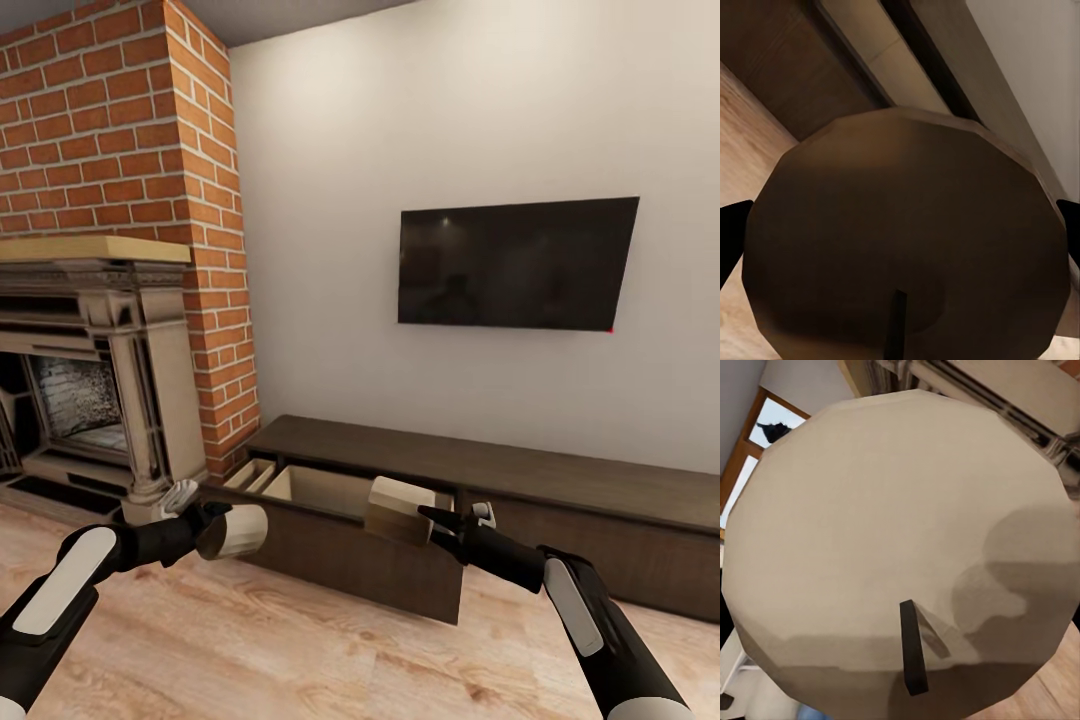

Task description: Place each of the two pumpkins and all three candles from the living room inside a cabinet in the living room (use any cabinet), then make sure every cabinet is closed, and position the cauldron so it is next to a table in the living room.

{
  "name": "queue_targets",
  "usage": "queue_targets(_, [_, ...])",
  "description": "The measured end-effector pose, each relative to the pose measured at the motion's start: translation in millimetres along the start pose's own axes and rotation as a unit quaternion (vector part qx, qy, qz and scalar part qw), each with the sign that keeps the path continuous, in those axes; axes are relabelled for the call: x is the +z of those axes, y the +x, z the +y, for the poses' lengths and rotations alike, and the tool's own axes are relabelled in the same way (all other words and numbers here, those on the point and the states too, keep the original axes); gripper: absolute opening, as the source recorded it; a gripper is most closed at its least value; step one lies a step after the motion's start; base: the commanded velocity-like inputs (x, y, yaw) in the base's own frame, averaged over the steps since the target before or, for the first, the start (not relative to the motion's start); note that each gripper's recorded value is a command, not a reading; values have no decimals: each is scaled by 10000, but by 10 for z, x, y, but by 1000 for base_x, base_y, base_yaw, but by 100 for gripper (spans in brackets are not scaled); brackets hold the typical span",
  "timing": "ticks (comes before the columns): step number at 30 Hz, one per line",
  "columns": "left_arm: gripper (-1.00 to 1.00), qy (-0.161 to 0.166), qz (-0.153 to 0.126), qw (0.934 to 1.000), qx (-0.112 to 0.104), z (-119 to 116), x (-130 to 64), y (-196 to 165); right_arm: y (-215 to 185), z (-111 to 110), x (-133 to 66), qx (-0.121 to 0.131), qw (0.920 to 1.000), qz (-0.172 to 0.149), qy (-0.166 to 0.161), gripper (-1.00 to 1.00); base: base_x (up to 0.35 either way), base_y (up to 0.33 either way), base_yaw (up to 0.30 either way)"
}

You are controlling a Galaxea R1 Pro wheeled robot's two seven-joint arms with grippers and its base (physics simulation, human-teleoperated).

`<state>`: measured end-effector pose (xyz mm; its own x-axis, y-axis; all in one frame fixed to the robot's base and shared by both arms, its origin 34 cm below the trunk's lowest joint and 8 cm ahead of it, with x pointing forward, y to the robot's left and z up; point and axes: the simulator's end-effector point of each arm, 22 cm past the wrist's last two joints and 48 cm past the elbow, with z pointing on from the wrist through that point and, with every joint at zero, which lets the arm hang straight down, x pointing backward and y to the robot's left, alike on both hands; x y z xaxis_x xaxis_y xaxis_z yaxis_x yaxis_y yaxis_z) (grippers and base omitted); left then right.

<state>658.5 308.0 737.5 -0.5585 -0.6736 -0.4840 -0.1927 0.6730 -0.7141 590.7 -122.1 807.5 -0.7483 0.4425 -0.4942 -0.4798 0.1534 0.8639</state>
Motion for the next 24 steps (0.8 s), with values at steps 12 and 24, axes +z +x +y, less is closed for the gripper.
queue_targets(12, [-100,-5,269,9996,102,-180,-92,-34,-160,194,47,2,10000,0,0,-100,0,0,0])
queue_targets(24, [-100,-54,269,9996,84,-317,-192,-192,-314,396,92,-5,10000,-1,-2,-100,0,0,-42])
